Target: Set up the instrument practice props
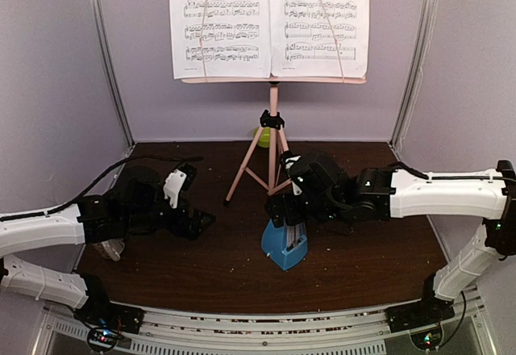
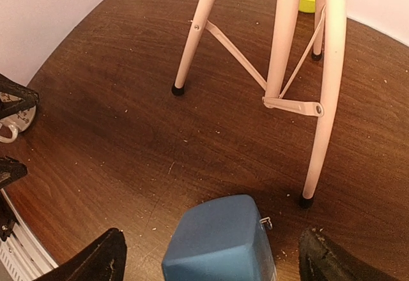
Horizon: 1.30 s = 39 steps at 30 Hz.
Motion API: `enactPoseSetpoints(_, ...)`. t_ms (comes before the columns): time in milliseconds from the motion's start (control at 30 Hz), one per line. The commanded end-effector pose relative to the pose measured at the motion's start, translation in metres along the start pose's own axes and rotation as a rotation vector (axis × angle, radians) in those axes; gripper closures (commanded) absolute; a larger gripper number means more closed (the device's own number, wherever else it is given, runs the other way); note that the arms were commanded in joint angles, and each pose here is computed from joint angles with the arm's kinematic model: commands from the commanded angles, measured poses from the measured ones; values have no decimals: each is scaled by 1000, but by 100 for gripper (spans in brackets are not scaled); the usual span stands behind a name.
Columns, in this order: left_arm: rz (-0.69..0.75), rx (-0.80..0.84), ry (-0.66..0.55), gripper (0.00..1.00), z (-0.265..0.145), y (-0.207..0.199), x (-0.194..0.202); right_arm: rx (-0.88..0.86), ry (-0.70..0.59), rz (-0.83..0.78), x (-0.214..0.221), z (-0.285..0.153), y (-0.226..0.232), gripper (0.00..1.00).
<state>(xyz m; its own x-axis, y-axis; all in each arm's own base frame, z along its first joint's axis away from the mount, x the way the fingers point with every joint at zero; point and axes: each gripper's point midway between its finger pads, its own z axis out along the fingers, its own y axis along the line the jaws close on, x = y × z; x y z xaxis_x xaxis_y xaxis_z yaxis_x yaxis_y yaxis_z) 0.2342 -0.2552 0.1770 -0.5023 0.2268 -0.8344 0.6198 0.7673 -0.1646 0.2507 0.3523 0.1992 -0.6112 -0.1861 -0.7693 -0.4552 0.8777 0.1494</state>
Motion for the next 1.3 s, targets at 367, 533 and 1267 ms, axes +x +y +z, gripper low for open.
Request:
enactPoseSetpoints(367, 227, 116, -44, 12, 13, -32, 9, -28, 22, -12, 6, 2, -3, 46)
enactPoseSetpoints(533, 340, 158, -71, 9, 17, -53, 23, -41, 16, 2, -4, -5, -5, 56)
enactPoseSetpoints(1267, 568, 336, -8, 2, 99, -114, 57, -168, 7, 36, -10, -16, 11, 74)
